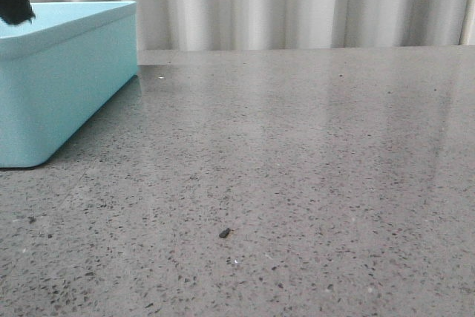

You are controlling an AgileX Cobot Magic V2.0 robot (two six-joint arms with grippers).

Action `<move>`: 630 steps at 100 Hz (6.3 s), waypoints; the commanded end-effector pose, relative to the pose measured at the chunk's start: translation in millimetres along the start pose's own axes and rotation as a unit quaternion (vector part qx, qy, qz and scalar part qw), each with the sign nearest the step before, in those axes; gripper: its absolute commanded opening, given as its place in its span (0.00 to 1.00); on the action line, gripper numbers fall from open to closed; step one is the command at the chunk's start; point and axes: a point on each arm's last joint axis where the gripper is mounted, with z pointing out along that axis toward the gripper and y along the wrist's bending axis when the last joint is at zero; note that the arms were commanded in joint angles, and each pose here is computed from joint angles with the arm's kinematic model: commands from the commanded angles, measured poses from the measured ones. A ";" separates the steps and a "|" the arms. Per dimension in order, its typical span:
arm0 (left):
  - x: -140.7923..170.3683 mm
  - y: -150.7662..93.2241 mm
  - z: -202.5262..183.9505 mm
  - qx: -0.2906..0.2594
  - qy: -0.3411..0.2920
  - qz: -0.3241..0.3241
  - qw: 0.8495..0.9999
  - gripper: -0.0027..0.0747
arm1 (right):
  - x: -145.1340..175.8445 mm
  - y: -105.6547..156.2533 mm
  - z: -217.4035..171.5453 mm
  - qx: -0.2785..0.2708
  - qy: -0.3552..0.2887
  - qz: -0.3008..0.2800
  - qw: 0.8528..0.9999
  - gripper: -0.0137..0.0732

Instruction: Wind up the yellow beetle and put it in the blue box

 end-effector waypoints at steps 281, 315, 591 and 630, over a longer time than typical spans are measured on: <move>268.3 -115.7 -79.4 -0.235 -0.576 -0.082 0.779 0.01 | 169.7 -0.5 -36.1 0.074 -0.224 -0.079 0.969 0.10; 303.6 -104.5 11.4 -0.234 -0.552 -0.154 0.785 0.01 | 169.7 -0.5 -36.1 0.074 -0.224 -0.079 0.969 0.10; 318.2 -100.7 42.2 -0.224 -0.450 -0.212 0.838 0.01 | 262.9 -12.5 21.2 0.120 -0.051 -0.060 0.990 0.10; 318.2 -100.7 42.2 -0.224 -0.450 -0.212 0.838 0.01 | 262.9 -12.5 21.2 0.120 -0.051 -0.060 0.990 0.10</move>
